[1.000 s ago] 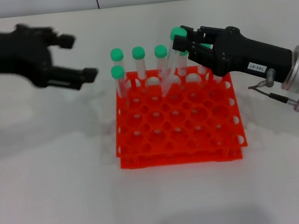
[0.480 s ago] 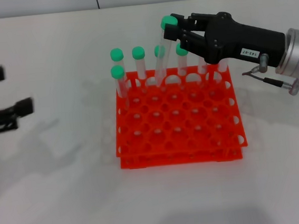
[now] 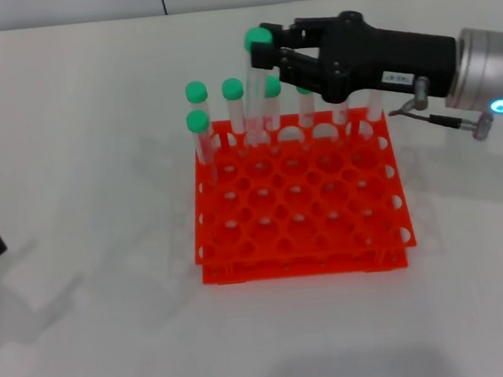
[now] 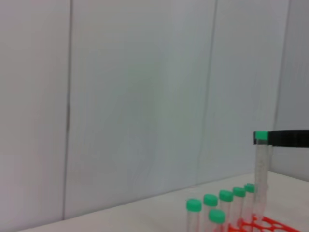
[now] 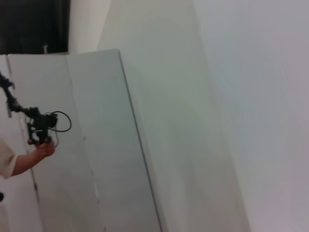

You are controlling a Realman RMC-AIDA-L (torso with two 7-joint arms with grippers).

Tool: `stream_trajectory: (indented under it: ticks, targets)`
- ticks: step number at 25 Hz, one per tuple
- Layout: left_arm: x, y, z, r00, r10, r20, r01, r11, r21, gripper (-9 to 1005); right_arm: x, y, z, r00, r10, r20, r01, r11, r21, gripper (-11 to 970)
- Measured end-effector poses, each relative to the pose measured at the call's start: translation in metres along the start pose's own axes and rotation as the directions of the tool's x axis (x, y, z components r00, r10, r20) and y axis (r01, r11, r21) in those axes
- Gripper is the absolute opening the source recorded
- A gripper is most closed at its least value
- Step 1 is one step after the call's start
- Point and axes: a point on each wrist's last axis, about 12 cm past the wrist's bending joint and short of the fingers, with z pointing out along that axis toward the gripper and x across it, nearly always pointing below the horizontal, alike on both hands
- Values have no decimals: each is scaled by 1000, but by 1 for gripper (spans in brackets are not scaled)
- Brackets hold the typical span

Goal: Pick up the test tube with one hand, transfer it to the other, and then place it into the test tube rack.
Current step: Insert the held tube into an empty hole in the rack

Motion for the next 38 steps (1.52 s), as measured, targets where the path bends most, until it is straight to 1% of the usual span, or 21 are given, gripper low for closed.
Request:
stream_trajectory:
  ticks: [3, 7, 11, 15, 19, 24, 27, 30, 34, 38]
  targets:
    - [17, -5, -4, 1000, 4, 31, -3, 999, -37, 893, -6, 0, 7, 999, -17, -30, 16, 1000, -14, 274]
    - [32, -7, -6, 998, -6, 61, 11, 996, -87, 893, -9, 0, 16, 997, -38, -66, 38, 999, -9, 276]
    - [38, -8, -6, 998, -16, 61, 22, 993, -112, 893, -6, 3, 25, 997, -41, -67, 42, 999, 9, 277]
    - [40, -7, -5, 998, -25, 59, 32, 992, -122, 893, -2, 4, 22, 997, -52, -64, 55, 998, 36, 279]
    - [41, -6, -3, 997, -35, 64, 43, 991, -123, 893, 0, 8, 13, 996, -64, -56, 67, 996, 56, 281]
    - [42, -4, 0, 997, -42, 59, 49, 991, -125, 893, 5, 16, 6, 993, -95, -69, 103, 987, 125, 282]
    - [42, -4, 0, 997, -43, 59, 50, 991, -125, 893, 8, 25, 8, 990, -112, -87, 122, 984, 132, 284]
    - [41, -3, 2, 997, -40, 60, 47, 991, -125, 893, 12, 30, 11, 988, -112, -103, 125, 984, 129, 285]
    - [42, -2, 6, 997, -42, 60, 49, 991, -126, 893, 16, 33, 18, 986, -112, -125, 129, 983, 133, 286]
    - [43, -1, 9, 997, -44, 62, 51, 991, -124, 893, 15, 35, 23, 986, -117, -122, 133, 981, 139, 288]
